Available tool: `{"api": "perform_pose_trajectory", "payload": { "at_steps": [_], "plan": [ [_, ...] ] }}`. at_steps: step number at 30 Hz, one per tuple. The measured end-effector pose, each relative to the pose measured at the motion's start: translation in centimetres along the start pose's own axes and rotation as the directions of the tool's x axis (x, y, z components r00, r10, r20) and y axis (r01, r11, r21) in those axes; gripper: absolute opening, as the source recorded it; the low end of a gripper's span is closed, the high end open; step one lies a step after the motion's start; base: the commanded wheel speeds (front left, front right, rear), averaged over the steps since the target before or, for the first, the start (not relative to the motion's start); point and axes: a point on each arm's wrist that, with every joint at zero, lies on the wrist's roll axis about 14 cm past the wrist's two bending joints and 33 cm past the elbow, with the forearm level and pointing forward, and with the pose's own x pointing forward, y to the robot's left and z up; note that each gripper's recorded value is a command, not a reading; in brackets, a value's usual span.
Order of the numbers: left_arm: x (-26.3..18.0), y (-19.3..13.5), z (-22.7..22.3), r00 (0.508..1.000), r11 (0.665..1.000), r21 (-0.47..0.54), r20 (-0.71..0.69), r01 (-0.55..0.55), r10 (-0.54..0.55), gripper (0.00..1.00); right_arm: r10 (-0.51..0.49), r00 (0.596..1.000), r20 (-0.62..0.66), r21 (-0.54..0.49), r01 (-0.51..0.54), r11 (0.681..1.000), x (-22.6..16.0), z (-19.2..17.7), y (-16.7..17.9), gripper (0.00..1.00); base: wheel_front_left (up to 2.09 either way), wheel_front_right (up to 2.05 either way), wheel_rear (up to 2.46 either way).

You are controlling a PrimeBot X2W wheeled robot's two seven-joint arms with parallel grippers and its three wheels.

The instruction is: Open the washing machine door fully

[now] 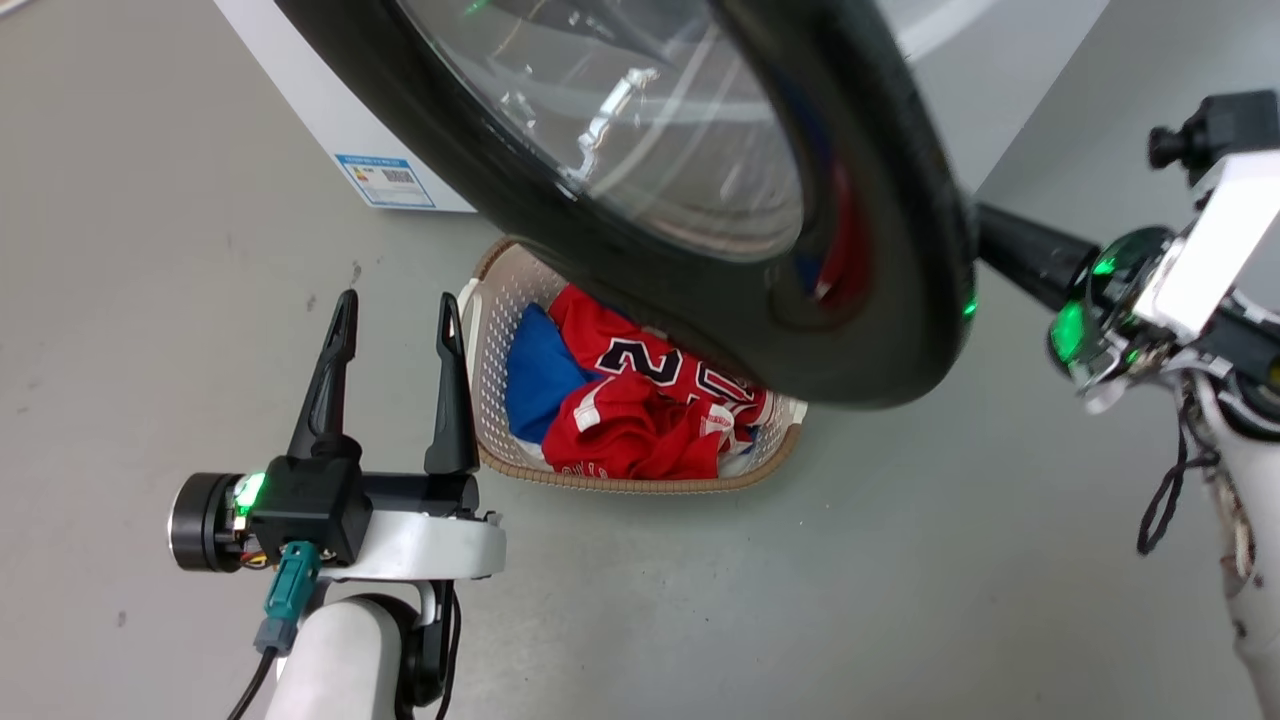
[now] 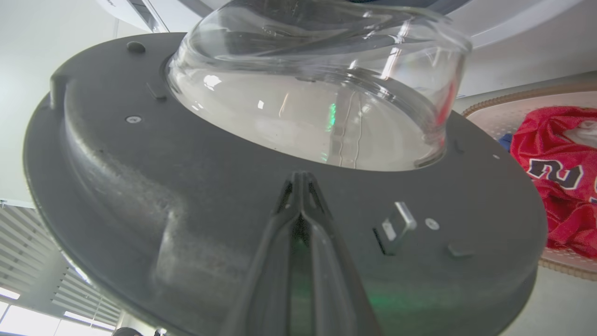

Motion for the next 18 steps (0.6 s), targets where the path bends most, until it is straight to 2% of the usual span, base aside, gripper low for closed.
{"api": "perform_pose_trajectory", "payload": {
  "at_steps": [9,18],
  "plan": [
    [-1.3,0.0,1.2,1.0,1.0,0.002,0.015,-0.001,0.001,1.0,0.119,0.991,-0.069,0.035,-0.116,0.993,-0.3,-5.5,3.3,0.0,0.0,0.0,0.0],
    [-2.3,0.2,2.2,0.999,1.0,0.009,0.032,-0.003,0.002,1.0,0.189,0.969,-0.157,0.077,-0.179,0.981,-0.2,-11.0,5.4,0.0,0.0,0.0,0.0]
  ]
}}
